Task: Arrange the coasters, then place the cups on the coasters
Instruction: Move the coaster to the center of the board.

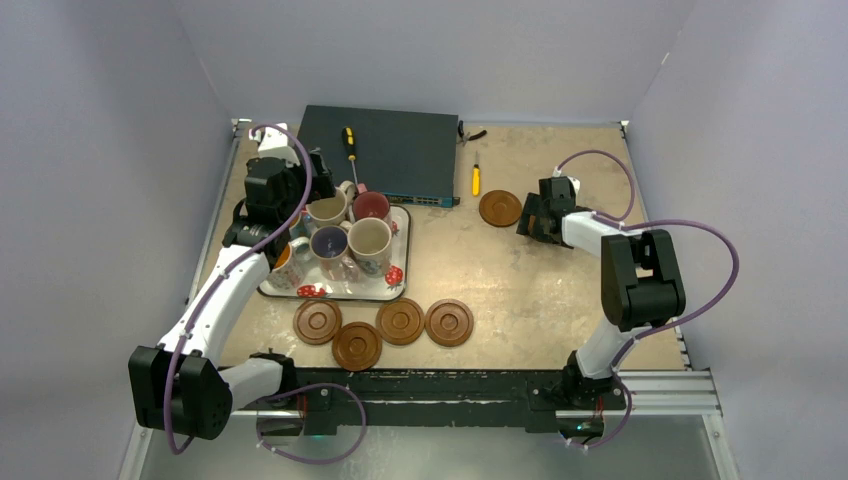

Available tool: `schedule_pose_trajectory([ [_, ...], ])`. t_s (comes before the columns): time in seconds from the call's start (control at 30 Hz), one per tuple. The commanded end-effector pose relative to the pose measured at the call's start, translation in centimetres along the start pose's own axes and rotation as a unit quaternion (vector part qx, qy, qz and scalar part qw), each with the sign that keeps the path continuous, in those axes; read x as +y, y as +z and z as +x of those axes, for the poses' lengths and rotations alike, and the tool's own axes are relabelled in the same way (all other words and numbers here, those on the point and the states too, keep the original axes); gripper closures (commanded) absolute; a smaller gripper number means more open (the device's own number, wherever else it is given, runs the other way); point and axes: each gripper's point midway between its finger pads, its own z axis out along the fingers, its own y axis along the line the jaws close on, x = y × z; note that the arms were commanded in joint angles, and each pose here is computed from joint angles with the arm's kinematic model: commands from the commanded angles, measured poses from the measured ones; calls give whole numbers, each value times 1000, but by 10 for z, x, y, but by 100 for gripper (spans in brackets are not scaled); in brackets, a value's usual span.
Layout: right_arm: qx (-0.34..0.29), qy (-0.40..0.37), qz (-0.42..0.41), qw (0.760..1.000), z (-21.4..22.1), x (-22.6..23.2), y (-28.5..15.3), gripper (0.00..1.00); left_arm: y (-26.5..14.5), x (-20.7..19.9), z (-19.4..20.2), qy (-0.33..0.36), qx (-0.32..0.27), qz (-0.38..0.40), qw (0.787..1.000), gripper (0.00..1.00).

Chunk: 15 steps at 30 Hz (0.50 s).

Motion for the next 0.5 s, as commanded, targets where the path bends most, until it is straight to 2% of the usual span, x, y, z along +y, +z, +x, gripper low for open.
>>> schedule_pose_trajectory([
  [0.0,41,-12,-14,999,20,4,11,8,1,-3,-8,-3,-13,1,1000,3],
  [0.47,35,-26,-33,999,13,14,16,11,2,-2,-7,-3,-11,-1,1000,3],
])
